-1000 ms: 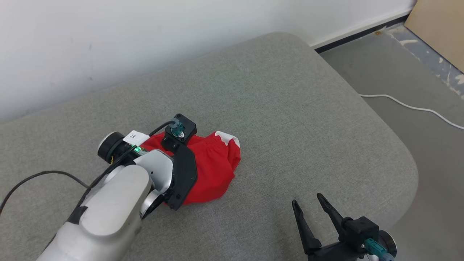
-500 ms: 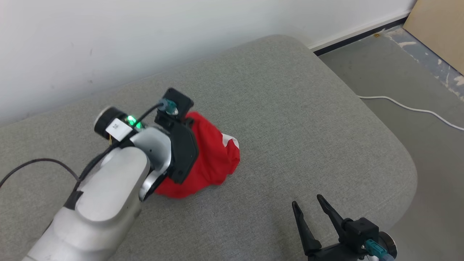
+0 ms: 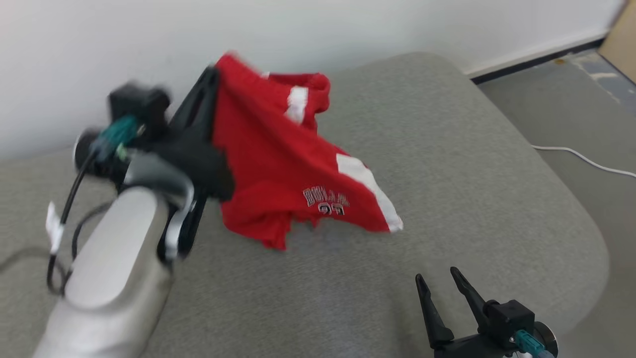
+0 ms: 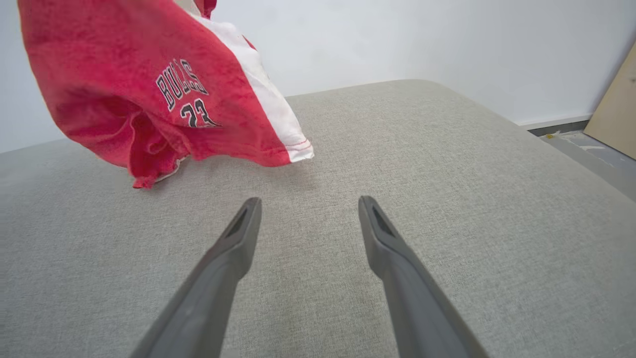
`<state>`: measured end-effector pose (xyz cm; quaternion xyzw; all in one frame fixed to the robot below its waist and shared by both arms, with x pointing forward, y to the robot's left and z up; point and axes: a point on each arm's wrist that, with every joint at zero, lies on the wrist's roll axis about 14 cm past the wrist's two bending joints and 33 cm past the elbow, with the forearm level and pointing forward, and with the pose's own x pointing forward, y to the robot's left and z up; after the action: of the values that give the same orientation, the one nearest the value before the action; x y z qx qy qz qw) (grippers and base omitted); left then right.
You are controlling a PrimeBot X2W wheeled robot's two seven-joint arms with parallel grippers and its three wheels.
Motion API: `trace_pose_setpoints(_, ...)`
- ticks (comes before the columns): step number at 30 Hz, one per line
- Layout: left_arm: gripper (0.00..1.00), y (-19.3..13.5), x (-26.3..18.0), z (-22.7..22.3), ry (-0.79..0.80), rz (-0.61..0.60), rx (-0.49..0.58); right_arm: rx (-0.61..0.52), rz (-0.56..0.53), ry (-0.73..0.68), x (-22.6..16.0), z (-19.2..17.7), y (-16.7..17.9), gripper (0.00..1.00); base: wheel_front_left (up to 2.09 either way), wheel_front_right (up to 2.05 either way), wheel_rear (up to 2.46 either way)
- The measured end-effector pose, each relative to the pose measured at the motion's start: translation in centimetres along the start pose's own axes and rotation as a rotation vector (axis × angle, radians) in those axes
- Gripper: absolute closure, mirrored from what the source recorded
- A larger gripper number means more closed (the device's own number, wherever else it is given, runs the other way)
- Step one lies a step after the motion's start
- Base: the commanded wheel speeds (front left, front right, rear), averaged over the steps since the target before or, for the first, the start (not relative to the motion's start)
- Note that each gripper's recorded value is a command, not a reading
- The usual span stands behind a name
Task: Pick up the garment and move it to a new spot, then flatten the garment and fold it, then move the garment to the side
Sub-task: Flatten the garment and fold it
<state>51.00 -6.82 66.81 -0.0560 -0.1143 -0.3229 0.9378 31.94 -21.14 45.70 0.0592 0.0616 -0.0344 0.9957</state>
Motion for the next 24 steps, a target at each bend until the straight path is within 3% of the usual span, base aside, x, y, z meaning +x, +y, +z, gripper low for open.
trace_pose_setpoints(7,1.0,9.4,-11.2,-10.4,0.222,0.398,-0.169,-0.001,0.097,0.004,1.3,-0.1,3.0,0.0,0.0,0.0,0.0)
trace_pose_setpoints(11,1.0,10.6,-17.8,-15.1,0.34,0.551,-0.251,-0.002,0.137,0.008,1.8,-0.1,4.2,0.0,0.0,0.0,0.0)
trace_pose_setpoints(17,1.0,10.4,-23.8,-18.0,0.4,0.674,-0.333,-0.002,0.178,0.0,2.0,0.1,5.5,0.0,0.0,0.0,0.0)
trace_pose_setpoints(18,0.9,10.2,-24.1,-18.0,0.397,0.67,-0.335,-0.002,0.181,-0.001,2.0,0.2,5.6,0.0,0.0,0.0,0.0)
trace_pose_setpoints(19,0.59,10.2,-24.1,-18.0,0.397,0.67,-0.335,-0.002,0.181,-0.001,2.0,0.2,5.6,0.0,0.0,0.0,0.0)
trace_pose_setpoints(20,0.0,9.9,-24.3,-18.0,0.397,0.665,-0.337,-0.002,0.183,-0.001,1.9,0.2,5.7,0.0,0.0,0.0,0.0)
trace_pose_setpoints(24,0.0,9.7,-24.8,-17.3,0.376,0.645,-0.305,-0.003,0.19,-0.009,1.7,0.4,5.9,0.0,0.0,0.0,0.0)
